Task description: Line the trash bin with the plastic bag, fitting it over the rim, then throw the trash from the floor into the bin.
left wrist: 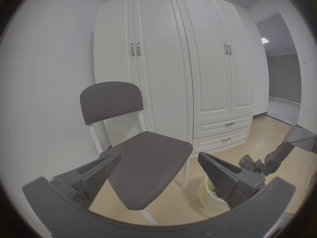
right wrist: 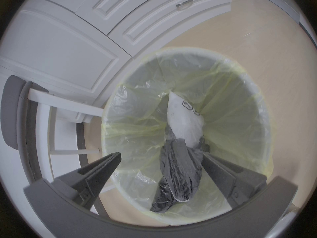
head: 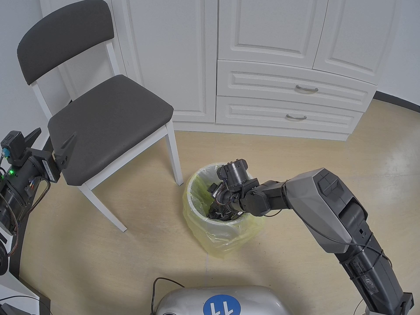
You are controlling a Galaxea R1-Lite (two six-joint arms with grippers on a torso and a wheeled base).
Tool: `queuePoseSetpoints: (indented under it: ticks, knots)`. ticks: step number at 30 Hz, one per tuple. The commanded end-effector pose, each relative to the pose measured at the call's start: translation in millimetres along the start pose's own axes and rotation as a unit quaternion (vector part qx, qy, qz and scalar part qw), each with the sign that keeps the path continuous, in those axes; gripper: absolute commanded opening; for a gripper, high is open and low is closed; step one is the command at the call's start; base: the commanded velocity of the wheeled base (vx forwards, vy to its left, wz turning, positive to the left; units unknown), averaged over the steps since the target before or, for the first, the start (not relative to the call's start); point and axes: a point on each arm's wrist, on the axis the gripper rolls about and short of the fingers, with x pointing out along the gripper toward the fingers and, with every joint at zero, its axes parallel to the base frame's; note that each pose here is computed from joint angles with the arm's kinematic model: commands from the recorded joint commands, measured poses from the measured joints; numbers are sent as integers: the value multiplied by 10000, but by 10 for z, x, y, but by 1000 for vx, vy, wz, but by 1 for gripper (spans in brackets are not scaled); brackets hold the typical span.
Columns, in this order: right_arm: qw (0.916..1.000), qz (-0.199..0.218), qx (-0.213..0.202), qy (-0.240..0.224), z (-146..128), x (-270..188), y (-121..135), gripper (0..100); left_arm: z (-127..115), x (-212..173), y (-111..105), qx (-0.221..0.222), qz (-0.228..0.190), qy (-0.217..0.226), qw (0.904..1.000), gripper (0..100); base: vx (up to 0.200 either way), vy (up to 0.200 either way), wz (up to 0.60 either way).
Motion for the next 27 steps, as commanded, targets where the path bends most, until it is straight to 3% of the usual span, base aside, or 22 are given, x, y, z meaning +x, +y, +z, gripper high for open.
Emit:
queuePoseSetpoints:
  ticks: [1, 17, 20, 24, 27]
  knots:
    - [9999, 82, 27, -127, 46, -55, 64, 100, 13, -7, 0, -3, 1, -30, 10000, 100, 0, 0, 0]
    - [9967, 478, -52, -659, 115, -580, 588, 100, -7, -4, -11, 4, -28, 13, 10000, 100, 0, 0, 0]
    - [9965, 317, -268, -723, 98, -581, 544, 100, -14, -3, -12, -3, -30, 28, 10000, 100, 0, 0, 0]
    - [9900, -178, -964, -1010, 64, -592, 433, 100, -52, -4, -23, 7, -55, 102, 9999, 100, 0, 0, 0]
    - [9878, -232, -1223, -936, 83, -758, 395, 100, -65, -8, -36, 5, -90, 128, 9999, 100, 0, 0, 0]
